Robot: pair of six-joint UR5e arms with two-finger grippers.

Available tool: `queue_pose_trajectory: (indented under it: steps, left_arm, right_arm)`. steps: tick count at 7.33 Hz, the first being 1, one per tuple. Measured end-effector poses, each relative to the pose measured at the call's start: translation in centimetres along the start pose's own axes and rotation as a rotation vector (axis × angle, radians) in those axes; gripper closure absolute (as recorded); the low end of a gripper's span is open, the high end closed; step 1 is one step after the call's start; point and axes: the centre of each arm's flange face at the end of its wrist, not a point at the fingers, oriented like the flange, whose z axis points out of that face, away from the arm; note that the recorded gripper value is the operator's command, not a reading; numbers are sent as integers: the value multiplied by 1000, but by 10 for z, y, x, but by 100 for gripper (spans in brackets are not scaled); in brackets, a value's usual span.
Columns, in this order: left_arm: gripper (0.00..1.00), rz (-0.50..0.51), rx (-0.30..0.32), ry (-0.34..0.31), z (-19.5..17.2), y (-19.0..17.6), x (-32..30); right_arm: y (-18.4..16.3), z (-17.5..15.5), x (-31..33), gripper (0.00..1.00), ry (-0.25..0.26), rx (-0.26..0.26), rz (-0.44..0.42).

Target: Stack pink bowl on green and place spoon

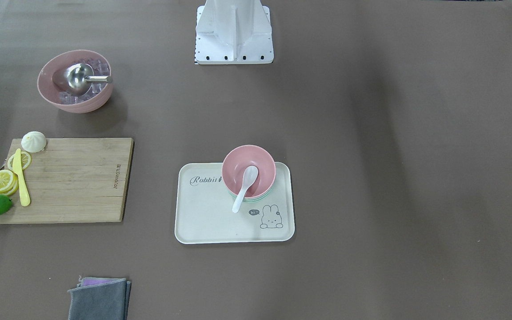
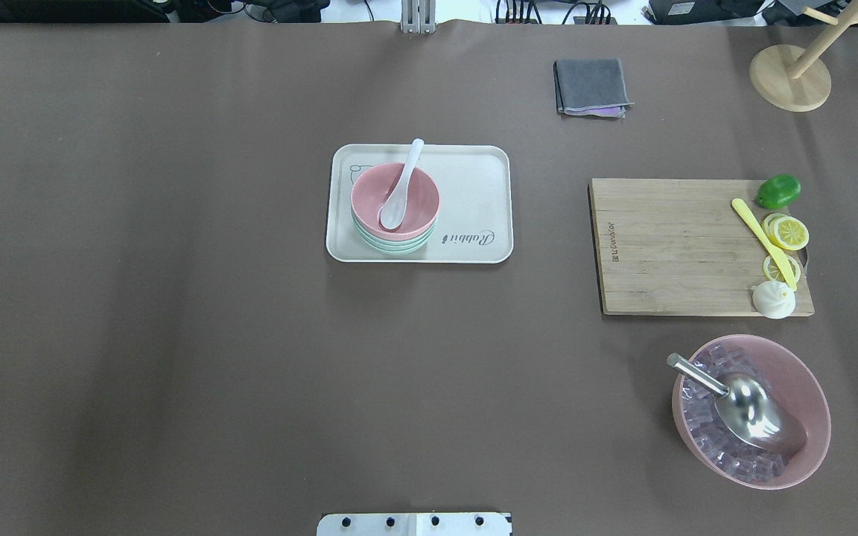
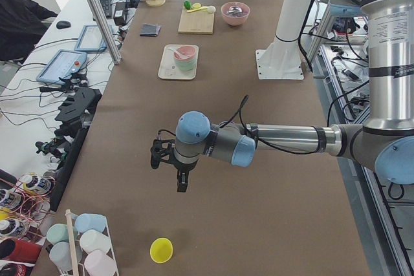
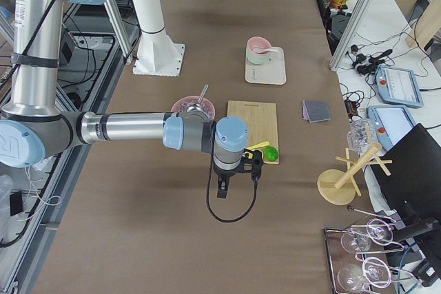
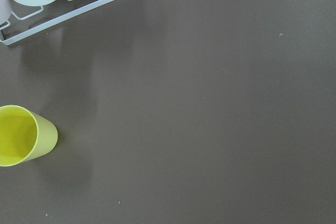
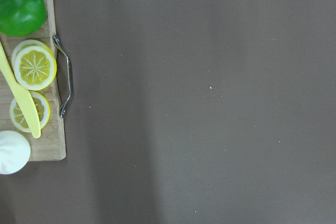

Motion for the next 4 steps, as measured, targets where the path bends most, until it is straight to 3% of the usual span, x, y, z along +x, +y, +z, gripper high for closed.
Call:
queue_pose_trajectory:
  steps: [4]
  left_arm:
    - [2,-1,-1,-2,0,0,0]
  right_arm:
    - [-1,-2,0,0,-1,5,3]
